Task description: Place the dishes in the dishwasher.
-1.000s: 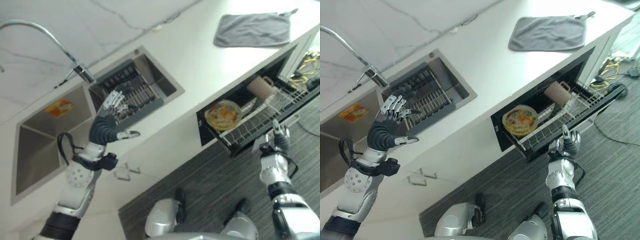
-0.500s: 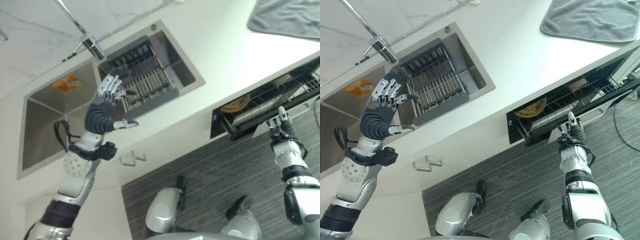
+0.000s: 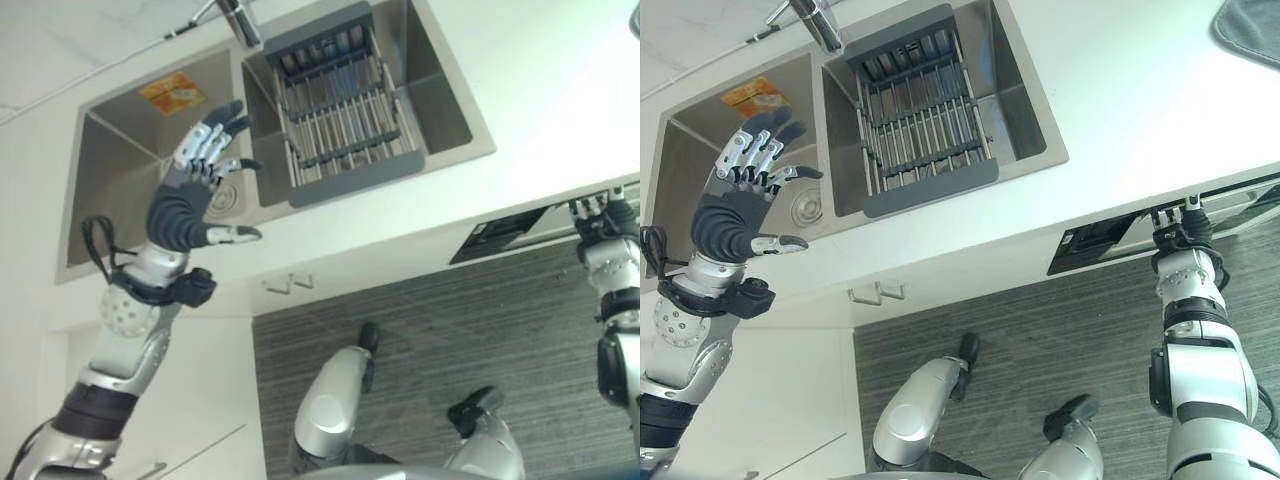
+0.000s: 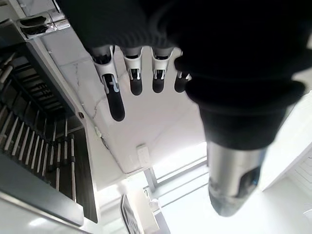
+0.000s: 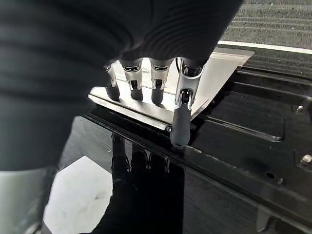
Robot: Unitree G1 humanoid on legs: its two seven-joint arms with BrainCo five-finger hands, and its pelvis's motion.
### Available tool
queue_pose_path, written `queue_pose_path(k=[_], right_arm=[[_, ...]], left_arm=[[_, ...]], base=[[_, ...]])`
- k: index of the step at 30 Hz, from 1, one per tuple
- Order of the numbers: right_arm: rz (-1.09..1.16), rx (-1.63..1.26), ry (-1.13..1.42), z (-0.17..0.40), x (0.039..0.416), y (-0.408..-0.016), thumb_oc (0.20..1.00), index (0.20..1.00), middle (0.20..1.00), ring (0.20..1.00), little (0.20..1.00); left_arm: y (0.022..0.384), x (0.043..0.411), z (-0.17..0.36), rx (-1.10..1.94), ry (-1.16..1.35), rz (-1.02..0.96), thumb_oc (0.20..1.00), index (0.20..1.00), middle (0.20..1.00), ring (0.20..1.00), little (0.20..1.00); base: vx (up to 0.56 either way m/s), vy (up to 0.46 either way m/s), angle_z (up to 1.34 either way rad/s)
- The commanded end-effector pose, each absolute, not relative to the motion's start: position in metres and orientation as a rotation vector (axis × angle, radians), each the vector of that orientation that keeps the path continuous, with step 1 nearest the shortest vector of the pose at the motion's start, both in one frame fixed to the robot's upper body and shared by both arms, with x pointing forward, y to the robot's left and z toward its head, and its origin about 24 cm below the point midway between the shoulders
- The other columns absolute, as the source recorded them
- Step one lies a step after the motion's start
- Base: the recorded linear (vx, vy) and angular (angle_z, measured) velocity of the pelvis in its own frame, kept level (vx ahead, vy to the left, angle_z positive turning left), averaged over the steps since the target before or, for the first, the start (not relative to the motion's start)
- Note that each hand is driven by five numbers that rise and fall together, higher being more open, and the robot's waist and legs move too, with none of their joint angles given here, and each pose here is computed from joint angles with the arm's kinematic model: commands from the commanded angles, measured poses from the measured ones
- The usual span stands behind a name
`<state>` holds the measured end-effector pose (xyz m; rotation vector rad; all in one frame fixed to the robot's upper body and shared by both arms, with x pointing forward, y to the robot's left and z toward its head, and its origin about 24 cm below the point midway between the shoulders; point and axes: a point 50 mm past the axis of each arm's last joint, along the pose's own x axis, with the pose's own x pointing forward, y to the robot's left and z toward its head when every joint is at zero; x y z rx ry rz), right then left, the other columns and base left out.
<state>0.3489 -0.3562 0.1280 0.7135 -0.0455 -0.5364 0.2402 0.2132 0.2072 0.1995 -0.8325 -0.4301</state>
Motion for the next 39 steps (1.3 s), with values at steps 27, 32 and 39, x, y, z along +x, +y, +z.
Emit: queue_pose_path(k=[27, 32, 39], right_arm=[[-0.374, 0.567, -0.15, 0.057, 0.316, -0.302, 1.0, 1.0, 1.0, 1.0, 1.0], [-0.444, 0.587, 0.051, -0.003, 0.28, -0.297, 1.0, 1.0, 1.0, 1.0, 1.0], [-0.572, 0.518, 0.363, -0.069, 0.214, -0.295, 1.0, 1.0, 1.0, 1.0, 1.0]], left_arm=[[0.237, 0.217, 0.203, 0.213, -0.98, -0.029, 1.0, 1.0, 1.0, 1.0, 1.0], [0.253, 0.207, 0.192, 0.219, -0.998, 0.192, 1.0, 1.0, 1.0, 1.0, 1.0], [0.265, 0.194, 0.171, 0.227, -0.886, 0.266, 1.0, 1.0, 1.0, 1.0, 1.0]], base=[[-0.06, -0.025, -0.03], [-0.02, -0.081, -0.03], [0.0, -0.038, 0.12]])
